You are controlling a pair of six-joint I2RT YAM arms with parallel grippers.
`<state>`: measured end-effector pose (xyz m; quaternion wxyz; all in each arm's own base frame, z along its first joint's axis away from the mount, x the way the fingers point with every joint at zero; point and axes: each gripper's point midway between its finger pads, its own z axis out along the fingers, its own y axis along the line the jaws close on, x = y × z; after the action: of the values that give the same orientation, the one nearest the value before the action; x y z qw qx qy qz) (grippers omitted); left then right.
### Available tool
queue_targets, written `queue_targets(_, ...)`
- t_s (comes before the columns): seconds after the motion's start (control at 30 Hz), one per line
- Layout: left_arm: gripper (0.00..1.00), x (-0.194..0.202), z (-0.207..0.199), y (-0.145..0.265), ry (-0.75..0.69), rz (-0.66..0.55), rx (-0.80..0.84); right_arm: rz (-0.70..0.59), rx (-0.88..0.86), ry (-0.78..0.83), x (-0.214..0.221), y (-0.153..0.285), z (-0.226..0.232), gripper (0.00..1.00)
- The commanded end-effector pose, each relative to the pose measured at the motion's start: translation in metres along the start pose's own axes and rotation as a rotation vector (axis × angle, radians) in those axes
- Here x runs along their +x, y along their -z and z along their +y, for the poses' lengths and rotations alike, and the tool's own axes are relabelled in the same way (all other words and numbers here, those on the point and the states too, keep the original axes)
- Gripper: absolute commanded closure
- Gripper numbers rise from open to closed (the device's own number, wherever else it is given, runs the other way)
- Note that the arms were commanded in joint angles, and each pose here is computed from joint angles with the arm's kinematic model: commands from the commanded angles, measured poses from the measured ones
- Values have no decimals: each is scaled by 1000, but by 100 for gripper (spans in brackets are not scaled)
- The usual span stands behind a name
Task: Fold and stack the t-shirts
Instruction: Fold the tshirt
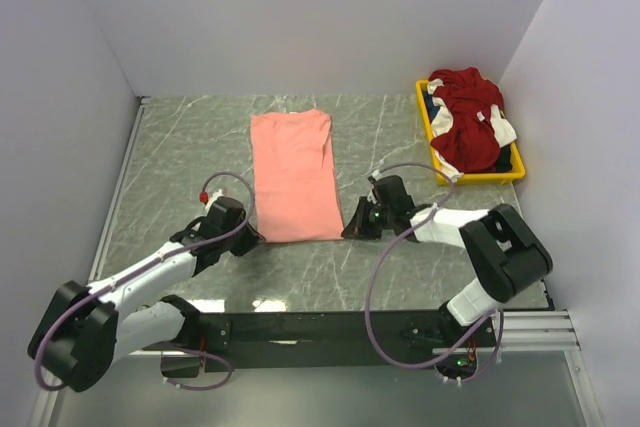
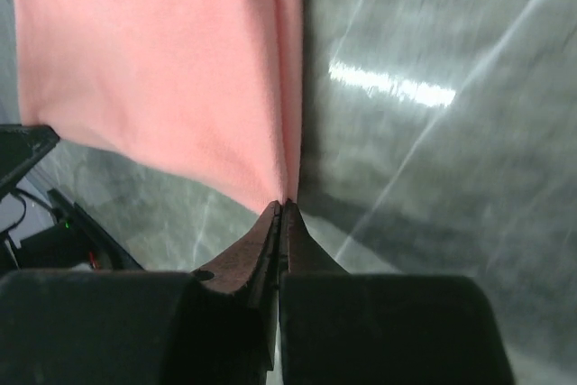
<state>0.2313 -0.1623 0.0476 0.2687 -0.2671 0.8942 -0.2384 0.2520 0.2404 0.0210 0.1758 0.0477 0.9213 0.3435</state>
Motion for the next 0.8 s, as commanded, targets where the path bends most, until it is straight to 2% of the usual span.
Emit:
queue_targets(0.0,99,7,-2,16,-15,-17,14,-27,-38,38,11,17,14,100)
queue_targets(0.23,99,27,-6,47,-19,-11,82,-69,-51,64,40,45,24,100)
queue_targets(0.37,99,27,-12,64,-29,-24,133,-123,-77,79,42,66,36,100)
queue_targets(0.53,99,13,-22,81,-46,-77,157,-167,-53,100,34,86,43,100)
queue_targets(0.77,99,-17,-50,93,-80,-172,152,-236,-24,162,1,104,69,100)
